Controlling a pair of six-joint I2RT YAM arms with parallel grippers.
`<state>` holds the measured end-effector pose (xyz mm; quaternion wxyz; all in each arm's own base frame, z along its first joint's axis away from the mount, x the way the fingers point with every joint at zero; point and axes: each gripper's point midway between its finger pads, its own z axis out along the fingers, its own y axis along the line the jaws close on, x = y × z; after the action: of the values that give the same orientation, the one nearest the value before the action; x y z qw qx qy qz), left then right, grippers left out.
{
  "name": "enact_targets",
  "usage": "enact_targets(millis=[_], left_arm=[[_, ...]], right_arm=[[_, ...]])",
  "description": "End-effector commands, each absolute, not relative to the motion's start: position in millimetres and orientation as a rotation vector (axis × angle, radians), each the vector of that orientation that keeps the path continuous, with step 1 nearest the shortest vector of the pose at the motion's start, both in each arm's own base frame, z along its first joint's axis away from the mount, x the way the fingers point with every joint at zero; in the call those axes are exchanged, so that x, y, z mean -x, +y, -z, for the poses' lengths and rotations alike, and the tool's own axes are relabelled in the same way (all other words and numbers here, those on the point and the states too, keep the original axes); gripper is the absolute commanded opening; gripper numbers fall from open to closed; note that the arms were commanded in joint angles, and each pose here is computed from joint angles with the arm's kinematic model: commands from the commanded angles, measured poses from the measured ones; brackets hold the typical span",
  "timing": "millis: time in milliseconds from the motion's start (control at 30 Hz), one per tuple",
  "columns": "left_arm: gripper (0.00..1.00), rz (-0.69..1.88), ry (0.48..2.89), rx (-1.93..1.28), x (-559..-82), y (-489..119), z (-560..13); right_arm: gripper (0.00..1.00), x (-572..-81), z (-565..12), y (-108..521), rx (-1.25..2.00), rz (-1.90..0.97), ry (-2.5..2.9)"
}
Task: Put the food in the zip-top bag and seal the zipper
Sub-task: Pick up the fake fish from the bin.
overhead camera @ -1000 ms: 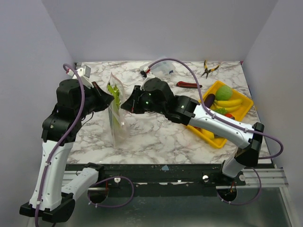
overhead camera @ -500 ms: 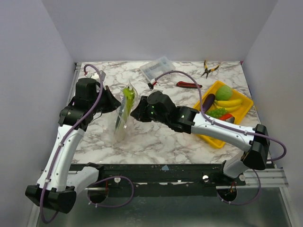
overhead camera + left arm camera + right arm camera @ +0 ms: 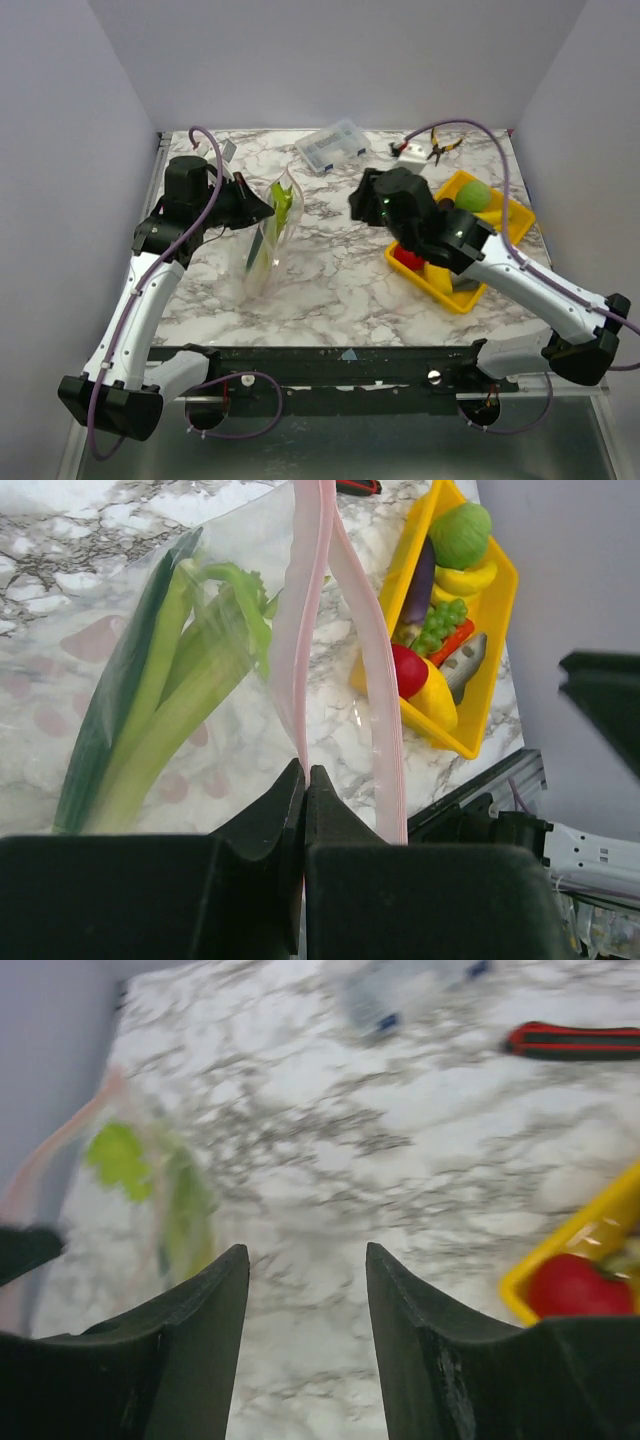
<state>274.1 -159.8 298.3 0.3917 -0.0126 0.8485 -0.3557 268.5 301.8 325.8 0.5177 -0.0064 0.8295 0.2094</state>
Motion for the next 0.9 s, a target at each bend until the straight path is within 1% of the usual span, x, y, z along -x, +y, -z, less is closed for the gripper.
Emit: enact_targets(millis=[0,100,233,400,533,667,733,867], left_arm=[[0.00,0.985,2.109,-0.013,-275,-170,-312],[0.00,1.009,2.107,-0.029,-276,-174,-313],[0.00,1.050,2.112,-0.057,-276,-181,-311],[0.00,1.077,2.132,-0.104,-274,-188,-301],[0.00,1.082,2.145,-0.136,-271,-193,-293],[0.00,1.087,2.162,-0.157,-268,-196,-285],[0.00,1.090,2.165,-0.162,-267,-196,-282],[0.00,1.101,2.170,-0.171,-264,-197,-279]], right_arm=[[0.54,-301,-288,181,-0.166,-0.167,2.041],[0.56,-308,-254,119,-0.291,-0.056,2.087],[0.60,-302,-204,76,-0.385,-0.017,2.200],[0.64,-285,-146,66,-0.458,-0.053,2.361],[0.65,-276,-109,58,-0.529,-0.094,2.471],[0.68,-273,-92,20,-0.718,-0.020,2.457],[0.70,-275,-93,0,-0.801,0.023,2.402],[0.71,-285,-93,-25,-0.930,0.006,2.306]])
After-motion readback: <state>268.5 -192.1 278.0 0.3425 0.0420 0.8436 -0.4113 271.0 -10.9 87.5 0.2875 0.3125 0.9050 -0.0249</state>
